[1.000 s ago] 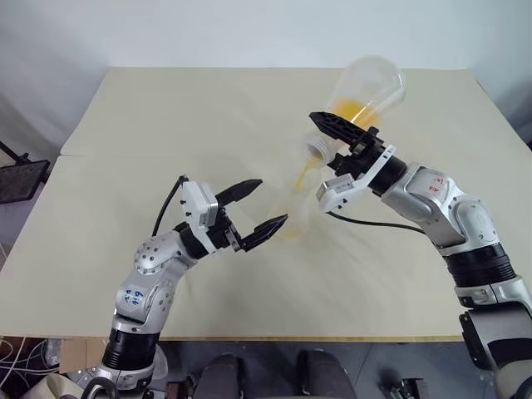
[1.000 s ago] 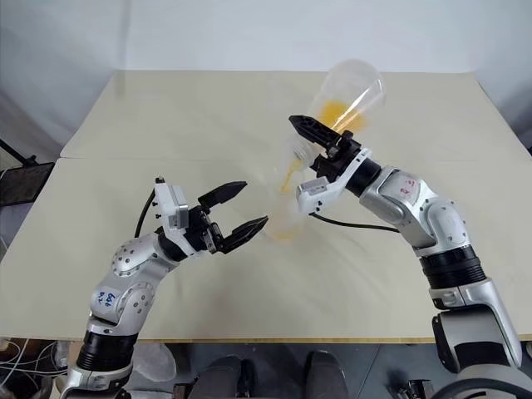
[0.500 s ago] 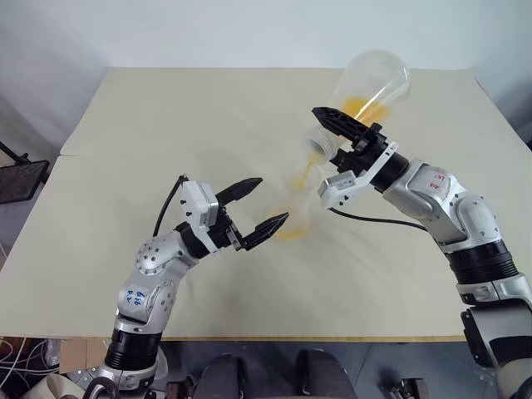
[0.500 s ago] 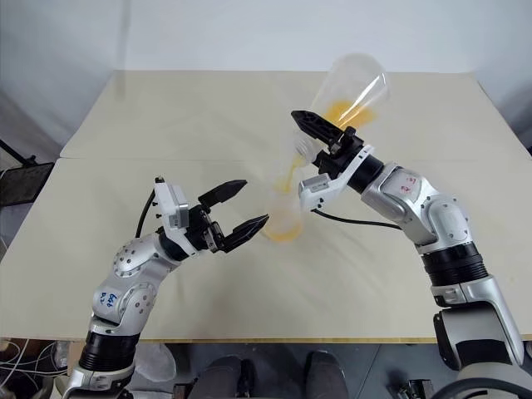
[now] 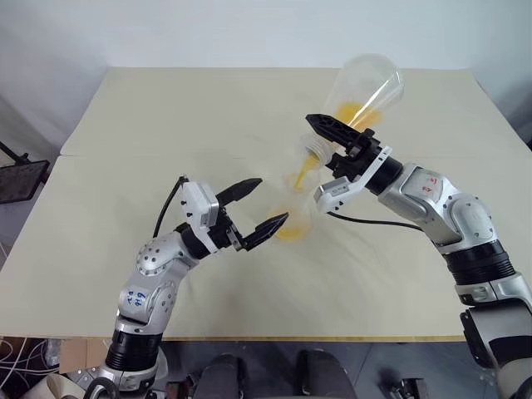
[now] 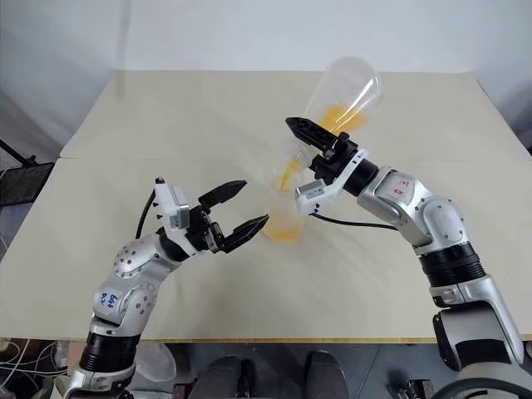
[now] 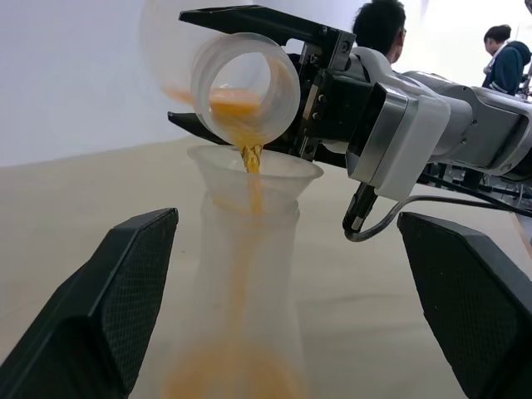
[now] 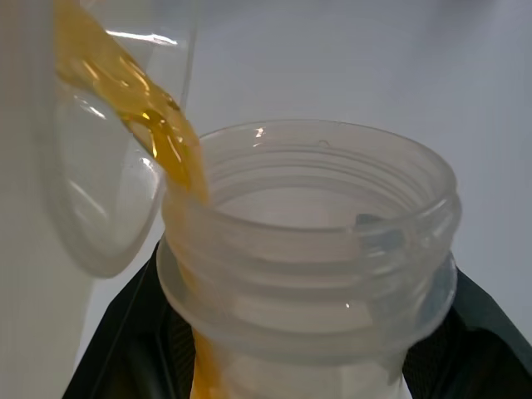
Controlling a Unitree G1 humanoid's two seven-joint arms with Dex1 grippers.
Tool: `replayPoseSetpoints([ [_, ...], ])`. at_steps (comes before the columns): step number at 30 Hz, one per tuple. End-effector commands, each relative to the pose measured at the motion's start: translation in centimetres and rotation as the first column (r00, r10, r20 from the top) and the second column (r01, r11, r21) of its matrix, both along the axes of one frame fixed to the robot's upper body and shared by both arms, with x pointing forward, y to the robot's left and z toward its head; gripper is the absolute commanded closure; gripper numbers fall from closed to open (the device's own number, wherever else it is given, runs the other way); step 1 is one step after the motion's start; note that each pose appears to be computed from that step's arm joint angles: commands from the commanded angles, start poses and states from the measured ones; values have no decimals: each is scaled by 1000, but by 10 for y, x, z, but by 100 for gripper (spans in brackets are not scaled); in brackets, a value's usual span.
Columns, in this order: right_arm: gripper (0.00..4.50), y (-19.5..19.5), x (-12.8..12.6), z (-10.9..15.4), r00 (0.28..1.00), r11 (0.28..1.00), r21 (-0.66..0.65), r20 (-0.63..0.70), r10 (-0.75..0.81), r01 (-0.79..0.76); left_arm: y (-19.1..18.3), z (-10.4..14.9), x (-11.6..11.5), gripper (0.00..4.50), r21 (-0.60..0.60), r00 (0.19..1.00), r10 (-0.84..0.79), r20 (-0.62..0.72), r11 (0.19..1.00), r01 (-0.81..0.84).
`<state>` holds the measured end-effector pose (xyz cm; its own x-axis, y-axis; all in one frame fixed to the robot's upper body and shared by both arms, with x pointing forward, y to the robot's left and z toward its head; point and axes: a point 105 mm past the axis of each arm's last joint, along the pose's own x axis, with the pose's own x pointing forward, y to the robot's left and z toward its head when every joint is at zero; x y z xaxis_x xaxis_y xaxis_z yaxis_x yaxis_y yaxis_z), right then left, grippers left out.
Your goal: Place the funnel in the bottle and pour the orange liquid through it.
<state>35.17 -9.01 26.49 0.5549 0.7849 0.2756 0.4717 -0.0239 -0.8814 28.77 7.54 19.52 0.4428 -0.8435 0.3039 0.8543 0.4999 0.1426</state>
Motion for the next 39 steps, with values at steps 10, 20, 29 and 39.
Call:
replayPoseSetpoints([
  [10,194,0,-9,23,992,1000,16,121,20,-22,13,5,-11,0,11,998,27,63,1000,-28],
  [20,194,1,-10,24,990,999,17,138,26,-28,29,0,-17,0,28,996,74,52,997,-75],
  [29,194,1,-11,24,988,999,16,154,33,-36,33,-4,-20,0,31,995,89,39,995,-90],
  [39,194,0,-13,26,983,999,17,181,33,-37,30,2,-20,0,10,995,89,51,996,-89],
])
